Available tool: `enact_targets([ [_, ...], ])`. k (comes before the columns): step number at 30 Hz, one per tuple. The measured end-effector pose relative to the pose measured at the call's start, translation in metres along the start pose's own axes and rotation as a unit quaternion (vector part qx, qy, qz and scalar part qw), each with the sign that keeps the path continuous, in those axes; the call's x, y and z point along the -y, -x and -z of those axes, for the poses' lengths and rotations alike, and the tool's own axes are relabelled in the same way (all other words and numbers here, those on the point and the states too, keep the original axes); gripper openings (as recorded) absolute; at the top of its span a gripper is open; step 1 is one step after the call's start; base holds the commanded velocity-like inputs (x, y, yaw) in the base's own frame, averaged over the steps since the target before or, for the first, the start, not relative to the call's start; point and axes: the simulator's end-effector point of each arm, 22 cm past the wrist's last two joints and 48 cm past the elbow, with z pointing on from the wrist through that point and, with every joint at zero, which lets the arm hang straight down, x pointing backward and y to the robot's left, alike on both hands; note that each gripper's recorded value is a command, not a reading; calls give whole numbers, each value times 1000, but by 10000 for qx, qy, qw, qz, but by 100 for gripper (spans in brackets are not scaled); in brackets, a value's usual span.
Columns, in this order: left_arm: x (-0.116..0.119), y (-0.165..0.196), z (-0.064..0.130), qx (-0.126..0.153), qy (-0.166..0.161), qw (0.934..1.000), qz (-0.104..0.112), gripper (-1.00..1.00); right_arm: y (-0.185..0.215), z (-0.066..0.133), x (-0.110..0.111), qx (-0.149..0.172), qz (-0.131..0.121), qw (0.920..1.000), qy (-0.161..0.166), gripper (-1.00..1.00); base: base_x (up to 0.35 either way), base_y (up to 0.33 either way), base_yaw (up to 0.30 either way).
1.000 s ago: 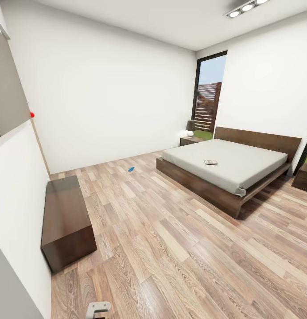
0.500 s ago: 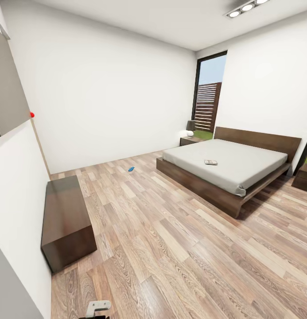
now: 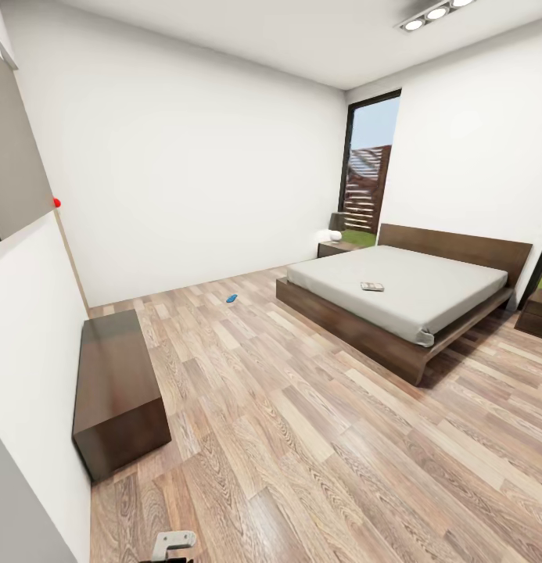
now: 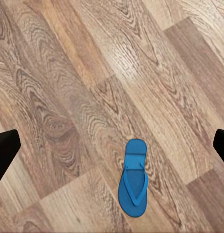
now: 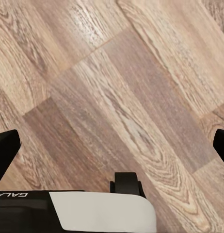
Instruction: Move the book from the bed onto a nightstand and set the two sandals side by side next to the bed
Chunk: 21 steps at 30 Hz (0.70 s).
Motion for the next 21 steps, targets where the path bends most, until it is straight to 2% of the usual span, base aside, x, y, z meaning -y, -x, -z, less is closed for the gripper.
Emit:
enact_targets([
  [8,0,-2,0,-31,1,10000,-12,100,30,-3,-10,183,-52,9998,-8,100,0,0,0],
  [21,0,-7,0,-155,0,9999,-16,100,95,-4,-13,581,-108,9972,-468,100,0,0,0],
])
